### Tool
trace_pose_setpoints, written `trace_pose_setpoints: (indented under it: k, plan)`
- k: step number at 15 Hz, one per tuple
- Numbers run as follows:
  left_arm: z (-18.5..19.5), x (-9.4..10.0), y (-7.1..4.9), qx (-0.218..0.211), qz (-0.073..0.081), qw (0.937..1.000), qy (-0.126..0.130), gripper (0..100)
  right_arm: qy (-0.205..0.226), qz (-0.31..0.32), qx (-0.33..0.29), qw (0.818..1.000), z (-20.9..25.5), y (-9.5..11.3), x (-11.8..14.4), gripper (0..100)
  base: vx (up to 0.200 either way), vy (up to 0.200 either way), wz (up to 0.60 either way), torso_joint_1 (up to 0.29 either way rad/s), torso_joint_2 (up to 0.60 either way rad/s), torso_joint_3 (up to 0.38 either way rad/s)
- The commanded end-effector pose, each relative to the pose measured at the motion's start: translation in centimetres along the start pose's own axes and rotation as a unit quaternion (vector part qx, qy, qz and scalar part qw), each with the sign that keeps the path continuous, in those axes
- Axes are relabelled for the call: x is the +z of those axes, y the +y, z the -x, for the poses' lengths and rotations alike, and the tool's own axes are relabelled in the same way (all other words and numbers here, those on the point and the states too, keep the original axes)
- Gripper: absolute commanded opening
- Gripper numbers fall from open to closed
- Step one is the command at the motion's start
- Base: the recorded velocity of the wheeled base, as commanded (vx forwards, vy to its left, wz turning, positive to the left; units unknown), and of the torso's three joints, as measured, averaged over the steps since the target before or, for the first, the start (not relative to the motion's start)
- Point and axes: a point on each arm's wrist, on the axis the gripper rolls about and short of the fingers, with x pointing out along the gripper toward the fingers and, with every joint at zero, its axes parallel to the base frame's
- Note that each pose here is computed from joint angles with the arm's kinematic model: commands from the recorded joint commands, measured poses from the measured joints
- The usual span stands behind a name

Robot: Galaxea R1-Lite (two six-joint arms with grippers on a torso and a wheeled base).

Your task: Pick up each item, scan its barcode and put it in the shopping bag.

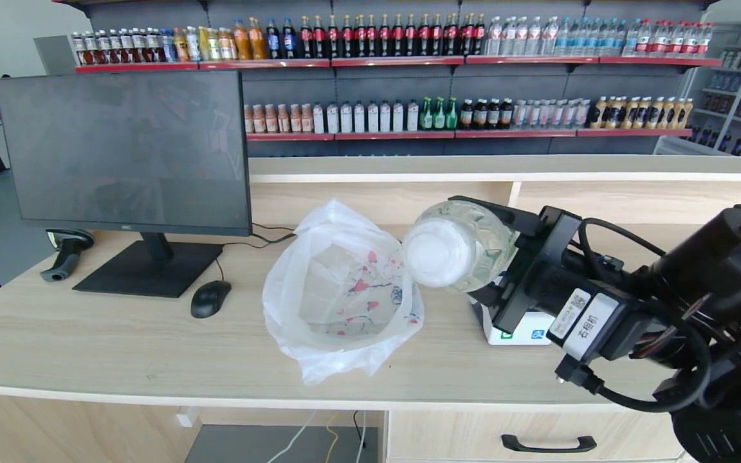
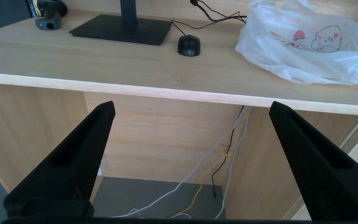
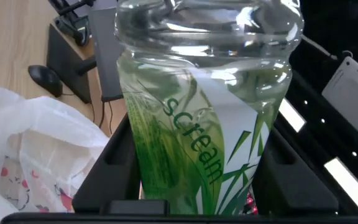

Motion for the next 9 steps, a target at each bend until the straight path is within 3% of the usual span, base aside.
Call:
trace_pose_setpoints:
  k: [1,3,4,6,8,9]
  plan:
    - [0.0,0.0,0.0,0.000,0.000,1.0000,0.000,100,-0.007,-0.020,-0.038,0.999,-0.3,-1.5,2.0,0,0.000,0.000,0.00,0.000,0.00,0.000]
    - [0.0,0.0,0.0,0.000,0.000,1.0000,0.000,100,0.018,-0.075,-0.074,0.994,0.0,-2.2,2.9,0,0.000,0.000,0.00,0.000,0.00,0.000]
    - [0.0,0.0,0.0,0.000,0.000,1.0000,0.000,100,0.046,-0.142,-0.113,0.982,0.6,-2.7,3.5,0,0.000,0.000,0.00,0.000,0.00,0.000]
    - [0.0,0.0,0.0,0.000,0.000,1.0000,0.000,100,0.059,-0.201,-0.166,0.964,1.5,-4.0,4.5,0,0.000,0.000,0.00,0.000,0.00,0.000]
    - [0.0,0.0,0.0,0.000,0.000,1.0000,0.000,100,0.080,-0.270,-0.214,0.935,1.9,-4.4,4.7,0,0.000,0.000,0.00,0.000,0.00,0.000]
    - [0.0,0.0,0.0,0.000,0.000,1.0000,-0.001,100,0.093,-0.344,-0.249,0.901,2.3,-4.3,4.4,0,0.000,0.000,0.00,0.000,0.00,0.000]
